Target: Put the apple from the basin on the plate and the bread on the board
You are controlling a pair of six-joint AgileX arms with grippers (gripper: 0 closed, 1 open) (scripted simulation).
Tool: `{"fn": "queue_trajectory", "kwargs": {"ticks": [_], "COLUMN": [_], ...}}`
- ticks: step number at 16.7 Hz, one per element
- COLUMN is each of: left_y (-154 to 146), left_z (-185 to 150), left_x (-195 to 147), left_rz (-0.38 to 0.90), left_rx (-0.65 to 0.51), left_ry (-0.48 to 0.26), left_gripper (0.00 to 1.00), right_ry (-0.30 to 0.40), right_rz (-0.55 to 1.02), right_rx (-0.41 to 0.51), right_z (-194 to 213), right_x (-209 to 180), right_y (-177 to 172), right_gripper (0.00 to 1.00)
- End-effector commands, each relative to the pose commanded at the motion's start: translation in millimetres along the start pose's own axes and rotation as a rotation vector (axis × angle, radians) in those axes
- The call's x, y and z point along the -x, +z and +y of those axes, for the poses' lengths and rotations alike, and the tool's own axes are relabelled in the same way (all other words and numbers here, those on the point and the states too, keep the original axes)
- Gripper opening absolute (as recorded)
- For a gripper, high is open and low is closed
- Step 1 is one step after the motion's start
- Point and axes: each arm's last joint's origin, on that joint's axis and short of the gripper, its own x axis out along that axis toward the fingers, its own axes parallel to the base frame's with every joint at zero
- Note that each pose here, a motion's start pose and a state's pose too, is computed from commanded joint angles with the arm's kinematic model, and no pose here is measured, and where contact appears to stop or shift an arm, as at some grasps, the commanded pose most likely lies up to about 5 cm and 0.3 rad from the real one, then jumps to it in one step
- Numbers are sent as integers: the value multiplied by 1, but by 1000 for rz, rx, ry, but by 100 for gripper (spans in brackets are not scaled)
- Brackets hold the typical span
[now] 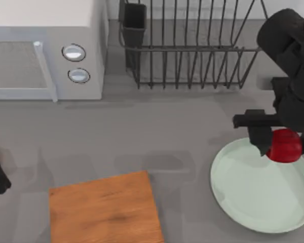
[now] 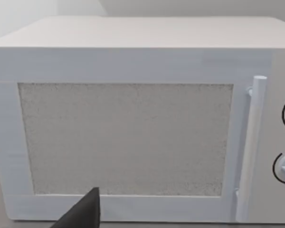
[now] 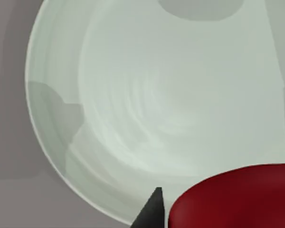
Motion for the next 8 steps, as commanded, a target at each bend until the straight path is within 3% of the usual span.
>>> {"fn": "queue_trajectory", "kwargs": {"ticks": [5,8], "left_y": [0,0], "left_z": [0,0], "left_x": [0,0], "left_rz": [0,0], "left_rx": [0,0], "left_ry": [0,0], "left_gripper": [100,100], "right_ry": [0,0], "right_rz": [0,0], "right_rx": [0,0], "right_z": [0,0], "right_x": [0,0], "right_y": [0,0], "right_gripper": [98,100]}}
